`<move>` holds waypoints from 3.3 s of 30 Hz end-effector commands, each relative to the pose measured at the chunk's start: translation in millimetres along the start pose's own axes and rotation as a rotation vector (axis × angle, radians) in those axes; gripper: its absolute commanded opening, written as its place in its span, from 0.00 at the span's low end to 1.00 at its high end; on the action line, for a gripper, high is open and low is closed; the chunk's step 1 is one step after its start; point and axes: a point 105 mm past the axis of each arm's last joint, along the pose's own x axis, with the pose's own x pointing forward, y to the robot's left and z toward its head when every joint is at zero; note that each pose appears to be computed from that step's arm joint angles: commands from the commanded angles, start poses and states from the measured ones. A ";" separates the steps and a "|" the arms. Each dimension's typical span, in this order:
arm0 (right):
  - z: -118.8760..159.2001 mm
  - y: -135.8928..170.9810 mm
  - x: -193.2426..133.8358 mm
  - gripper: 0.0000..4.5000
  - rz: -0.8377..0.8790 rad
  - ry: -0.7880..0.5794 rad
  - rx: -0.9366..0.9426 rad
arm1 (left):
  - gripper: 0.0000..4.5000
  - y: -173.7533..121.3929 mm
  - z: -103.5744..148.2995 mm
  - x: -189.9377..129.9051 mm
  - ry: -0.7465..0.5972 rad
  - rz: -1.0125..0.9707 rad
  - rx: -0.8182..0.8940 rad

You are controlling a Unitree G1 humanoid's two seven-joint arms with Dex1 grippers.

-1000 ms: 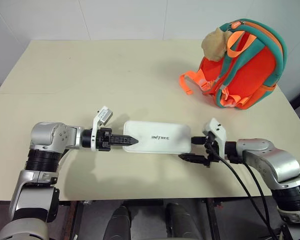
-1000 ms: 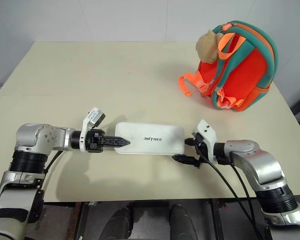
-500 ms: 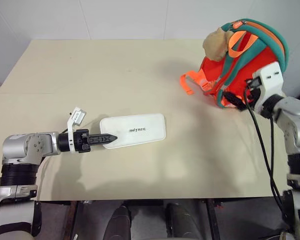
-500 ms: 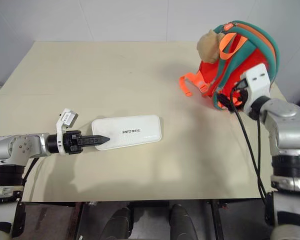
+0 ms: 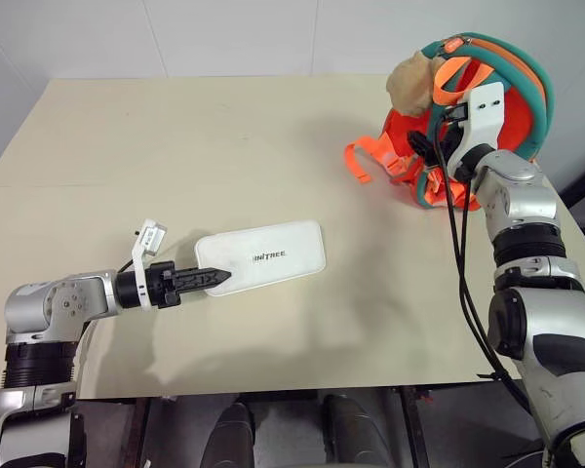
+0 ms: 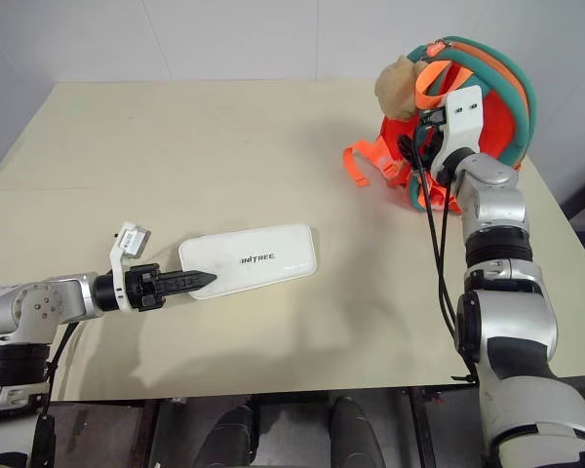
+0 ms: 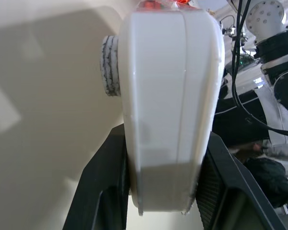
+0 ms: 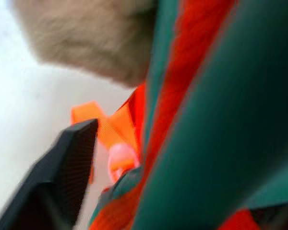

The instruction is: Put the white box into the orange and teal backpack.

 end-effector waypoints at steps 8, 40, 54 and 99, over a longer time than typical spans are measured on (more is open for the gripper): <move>42.1 78.8 -16.2 0.02 0.560 -0.223 0.235 | 0.31 -3.6 21.3 -13.2 -0.081 0.034 0.095; -3.5 125.6 -186.5 0.01 1.298 0.386 0.345 | 0.31 -106.8 70.5 -58.1 -0.295 -0.226 0.483; -6.2 138.5 -184.3 0.01 1.303 0.350 0.317 | 0.31 -100.6 83.2 -19.5 -0.136 -0.268 0.687; -2.6 160.0 -181.9 0.00 1.271 0.254 0.327 | 0.85 -96.3 126.6 129.9 0.144 -0.317 1.221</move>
